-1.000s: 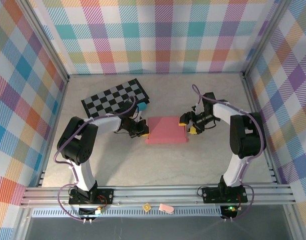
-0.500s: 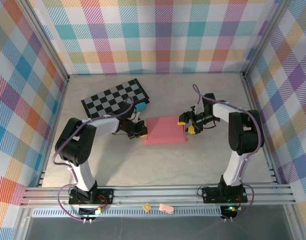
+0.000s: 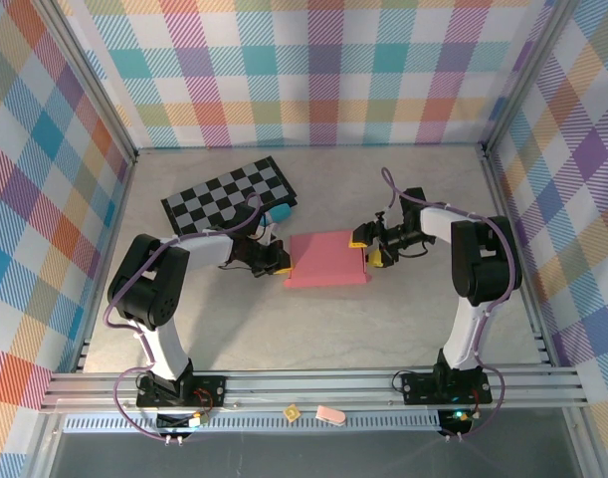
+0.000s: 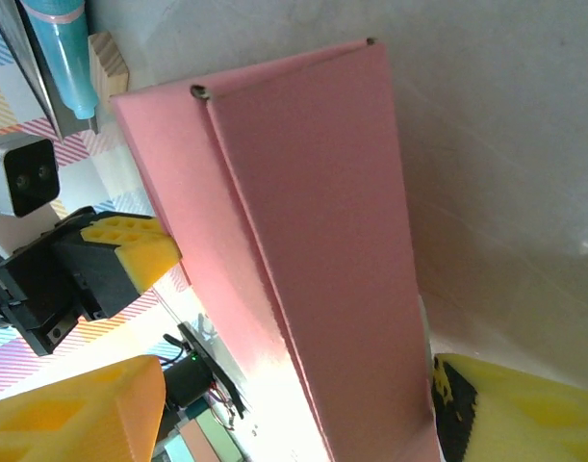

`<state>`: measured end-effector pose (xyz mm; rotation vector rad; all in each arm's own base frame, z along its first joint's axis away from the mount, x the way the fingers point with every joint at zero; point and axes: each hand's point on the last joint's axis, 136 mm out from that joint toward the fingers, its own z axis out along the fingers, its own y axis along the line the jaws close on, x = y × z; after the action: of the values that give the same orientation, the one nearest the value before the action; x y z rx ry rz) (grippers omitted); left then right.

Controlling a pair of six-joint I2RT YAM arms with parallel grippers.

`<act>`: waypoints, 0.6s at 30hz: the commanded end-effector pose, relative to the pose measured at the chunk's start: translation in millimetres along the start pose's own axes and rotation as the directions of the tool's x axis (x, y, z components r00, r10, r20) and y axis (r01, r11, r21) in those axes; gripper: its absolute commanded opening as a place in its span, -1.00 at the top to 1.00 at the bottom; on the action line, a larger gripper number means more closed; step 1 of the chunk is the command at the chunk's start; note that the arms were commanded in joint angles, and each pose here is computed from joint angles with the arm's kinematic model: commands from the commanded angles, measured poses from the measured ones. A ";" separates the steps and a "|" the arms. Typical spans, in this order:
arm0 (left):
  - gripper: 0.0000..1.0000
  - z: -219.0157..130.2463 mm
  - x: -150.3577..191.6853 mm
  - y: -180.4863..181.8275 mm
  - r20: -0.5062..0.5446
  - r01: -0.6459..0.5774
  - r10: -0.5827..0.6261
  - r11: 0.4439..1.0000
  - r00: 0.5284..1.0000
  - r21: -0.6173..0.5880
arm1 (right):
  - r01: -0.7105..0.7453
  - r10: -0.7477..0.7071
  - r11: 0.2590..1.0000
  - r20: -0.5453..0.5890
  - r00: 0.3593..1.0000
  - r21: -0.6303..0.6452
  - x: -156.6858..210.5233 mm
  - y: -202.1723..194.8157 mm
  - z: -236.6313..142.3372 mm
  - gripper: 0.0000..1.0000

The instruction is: Fold the paper box

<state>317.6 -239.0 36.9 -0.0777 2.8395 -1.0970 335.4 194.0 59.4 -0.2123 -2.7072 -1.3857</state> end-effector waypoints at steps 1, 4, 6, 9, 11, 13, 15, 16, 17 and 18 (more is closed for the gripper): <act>1.00 9.6 40.5 76.9 -0.090 0.126 -0.153 0.959 0.984 -0.254 | 0.024 -0.028 0.998 -0.062 0.998 -0.063 12.1 8.9 19.2 -0.44; 1.00 10.9 41.7 78.7 -0.090 0.131 -0.158 0.958 0.983 -0.255 | 0.025 -0.031 0.997 -0.073 0.997 -0.079 16.7 12.0 28.4 -0.42; 1.00 11.2 41.7 79.2 -0.088 0.133 -0.160 0.958 0.983 -0.253 | 0.015 -0.022 0.996 -0.077 0.997 -0.086 18.3 11.2 32.6 -0.40; 1.00 10.1 39.9 77.1 -0.079 0.134 -0.158 0.960 0.984 -0.246 | -0.011 0.004 0.995 -0.070 0.998 -0.096 16.3 11.8 34.1 -0.32; 0.97 6.7 35.8 71.5 -0.063 0.131 -0.149 0.963 0.987 -0.235 | -0.032 0.025 0.994 -0.065 0.998 -0.104 14.6 14.6 33.5 -0.25; 0.72 -3.4 23.6 55.6 -0.020 0.122 -0.129 0.971 0.991 -0.206 | -0.068 0.061 0.992 -0.061 0.996 -0.106 13.0 16.4 33.4 -0.13; 0.60 -17.7 7.3 32.0 0.038 0.103 -0.098 0.982 0.994 -0.156 | -0.125 0.120 0.989 -0.066 0.991 -0.078 12.0 12.1 33.8 0.04; 0.54 -26.8 -2.3 16.4 0.077 0.087 -0.079 0.989 0.994 -0.117 | -0.162 0.158 0.985 -0.072 0.985 -0.054 12.2 8.3 35.0 0.10; 0.47 -36.8 -12.8 -0.2 0.122 0.071 -0.062 0.995 0.991 -0.076 | -0.209 0.207 0.977 -0.080 0.975 -0.026 13.3 3.8 35.5 0.12; 0.40 -46.0 -24.0 -15.2 0.168 0.045 -0.038 0.998 0.985 -0.041 | -0.246 0.244 0.969 -0.083 0.966 -0.011 14.0 1.8 35.5 0.12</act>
<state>321.6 -225.4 49.2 -0.1698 2.8204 -1.0163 324.8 228.0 53.3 -0.3025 -2.5625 -1.4424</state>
